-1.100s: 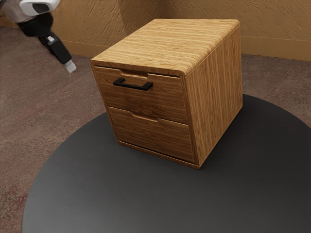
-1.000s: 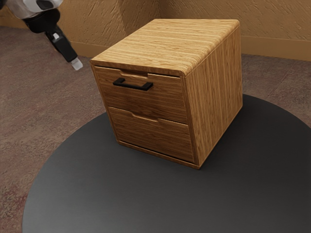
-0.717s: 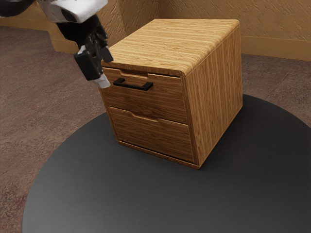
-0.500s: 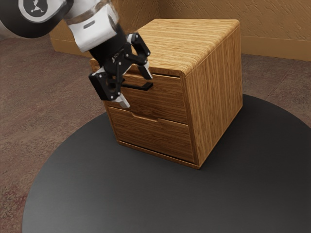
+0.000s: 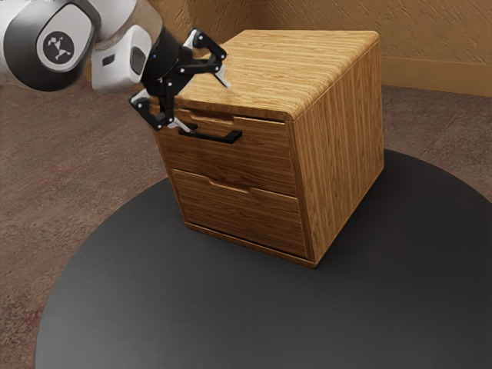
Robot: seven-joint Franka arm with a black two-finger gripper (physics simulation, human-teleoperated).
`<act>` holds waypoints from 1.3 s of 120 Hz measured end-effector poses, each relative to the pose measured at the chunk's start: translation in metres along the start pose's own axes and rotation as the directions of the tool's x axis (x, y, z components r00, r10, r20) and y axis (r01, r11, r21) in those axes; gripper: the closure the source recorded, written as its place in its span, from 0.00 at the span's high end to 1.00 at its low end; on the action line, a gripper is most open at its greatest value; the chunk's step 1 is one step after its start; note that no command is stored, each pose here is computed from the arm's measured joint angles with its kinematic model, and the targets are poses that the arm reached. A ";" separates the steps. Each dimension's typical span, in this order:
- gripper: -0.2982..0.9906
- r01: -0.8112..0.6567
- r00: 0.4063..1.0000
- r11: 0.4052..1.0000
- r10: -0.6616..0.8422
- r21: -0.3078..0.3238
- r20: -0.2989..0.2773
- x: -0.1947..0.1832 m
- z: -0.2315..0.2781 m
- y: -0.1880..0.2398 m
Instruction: Pull the drawer handle with one arm to open the drawer
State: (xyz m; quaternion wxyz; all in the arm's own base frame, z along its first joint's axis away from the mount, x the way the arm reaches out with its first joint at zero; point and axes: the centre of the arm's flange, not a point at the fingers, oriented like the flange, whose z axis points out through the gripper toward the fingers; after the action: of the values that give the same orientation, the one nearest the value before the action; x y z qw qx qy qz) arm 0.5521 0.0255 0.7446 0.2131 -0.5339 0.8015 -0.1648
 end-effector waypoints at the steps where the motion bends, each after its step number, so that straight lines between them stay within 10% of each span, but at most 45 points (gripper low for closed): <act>1: 0.77 -0.001 1.000 1.000 0.001 0.000 0.002 -0.002 0.000 0.001; 156: 0.76 0.099 0.994 0.982 -0.106 -0.160 -0.034 -0.053 0.084 0.081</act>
State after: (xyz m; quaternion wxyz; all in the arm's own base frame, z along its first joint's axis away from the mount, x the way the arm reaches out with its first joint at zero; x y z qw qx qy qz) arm 0.5503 0.1014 0.6416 0.1443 -0.5861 0.7878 -0.1227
